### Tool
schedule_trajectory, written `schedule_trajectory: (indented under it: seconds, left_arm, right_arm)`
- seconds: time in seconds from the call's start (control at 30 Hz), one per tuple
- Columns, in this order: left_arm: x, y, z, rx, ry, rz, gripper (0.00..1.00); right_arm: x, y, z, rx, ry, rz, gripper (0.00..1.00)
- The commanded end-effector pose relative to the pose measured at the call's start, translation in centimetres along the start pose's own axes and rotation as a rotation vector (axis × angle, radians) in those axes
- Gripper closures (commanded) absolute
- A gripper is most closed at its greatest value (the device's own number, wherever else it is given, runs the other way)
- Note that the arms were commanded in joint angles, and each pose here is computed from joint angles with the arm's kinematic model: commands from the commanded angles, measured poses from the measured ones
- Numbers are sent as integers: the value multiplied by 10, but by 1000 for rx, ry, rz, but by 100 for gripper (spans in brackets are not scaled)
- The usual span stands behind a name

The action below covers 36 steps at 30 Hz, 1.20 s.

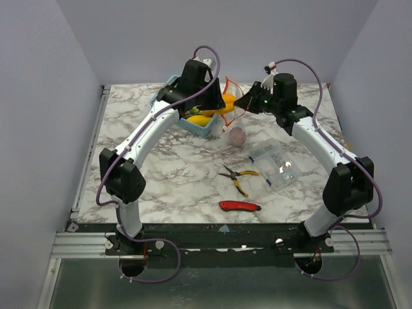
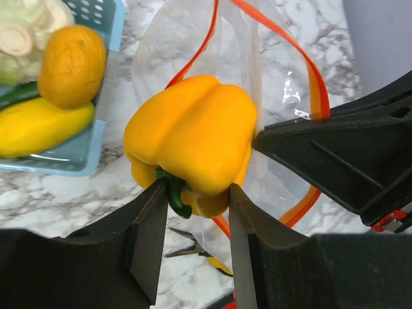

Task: Place the food in the zip-top bag and seal the zipper

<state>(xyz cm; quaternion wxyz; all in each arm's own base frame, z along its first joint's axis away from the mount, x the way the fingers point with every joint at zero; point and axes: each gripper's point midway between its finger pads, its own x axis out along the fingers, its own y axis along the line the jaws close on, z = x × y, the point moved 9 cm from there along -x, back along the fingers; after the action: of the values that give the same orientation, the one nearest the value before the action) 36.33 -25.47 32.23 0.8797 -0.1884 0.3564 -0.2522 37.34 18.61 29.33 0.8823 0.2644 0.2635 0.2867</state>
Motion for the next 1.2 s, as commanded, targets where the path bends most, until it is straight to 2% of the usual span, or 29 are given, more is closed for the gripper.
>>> schedule_trajectory:
  seconds: [0.0,0.07,0.27,0.67,0.93,0.97,1.07,1.13,1.17]
  left_arm:
    - [-15,-27,-3,238,66,108,100]
    - [-14,-32,-4,285,101,129,100]
    - [-6,-33,-15,303,184,111,100]
    - [-17,-54,-10,334,206,-42,100]
    - [-13,-38,4,261,69,51,100]
    - [-13,-37,5,258,70,65,98]
    - [-16,-33,6,236,74,74,60]
    - [-22,-33,4,230,66,45,40]
    - [-26,-34,4,223,62,16,34]
  right_arm:
    - [-3,13,12,-29,-33,31,99]
    - [-5,14,15,-39,-46,27,99]
    - [-7,18,22,-55,-72,17,99]
    - [9,32,1,-125,-12,89,99]
    - [10,31,-3,-48,15,67,99]
    - [10,32,-3,-45,17,63,99]
    - [9,32,-1,-48,17,45,99]
    - [9,30,0,-56,19,23,99]
    - [9,29,-1,-64,22,11,99]
